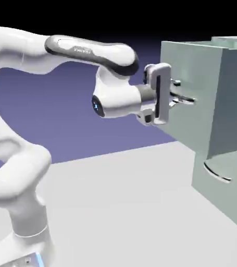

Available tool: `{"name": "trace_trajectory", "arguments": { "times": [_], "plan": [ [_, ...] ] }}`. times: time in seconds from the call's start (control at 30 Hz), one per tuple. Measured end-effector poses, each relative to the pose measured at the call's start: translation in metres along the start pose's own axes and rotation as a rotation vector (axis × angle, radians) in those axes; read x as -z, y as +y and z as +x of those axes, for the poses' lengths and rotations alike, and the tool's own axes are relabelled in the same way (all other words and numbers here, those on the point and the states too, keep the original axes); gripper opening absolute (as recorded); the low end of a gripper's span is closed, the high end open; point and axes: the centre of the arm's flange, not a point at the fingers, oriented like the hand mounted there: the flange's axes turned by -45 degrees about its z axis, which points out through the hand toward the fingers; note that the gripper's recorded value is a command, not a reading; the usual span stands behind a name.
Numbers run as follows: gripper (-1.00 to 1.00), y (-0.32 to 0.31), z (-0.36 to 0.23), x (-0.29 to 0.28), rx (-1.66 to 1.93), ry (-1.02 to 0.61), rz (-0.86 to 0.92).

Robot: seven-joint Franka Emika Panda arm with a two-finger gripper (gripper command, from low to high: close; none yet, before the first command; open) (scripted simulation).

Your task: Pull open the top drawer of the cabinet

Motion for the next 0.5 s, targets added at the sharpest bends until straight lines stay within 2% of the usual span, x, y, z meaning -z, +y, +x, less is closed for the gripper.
{"name": "trace_trajectory", "arguments": {
  "times": [0.13, 0.4, 0.5],
  "plan": [
    [-1.00, 0.004, 0.000, 0.012, 0.031, 0.014, -0.026],
    [-1.00, 0.001, 0.000, 0.097, 0.029, 0.020, -0.024],
    [-1.00, -0.012, -0.001, 0.112, 0.019, 0.046, 0.034]
  ]
}}
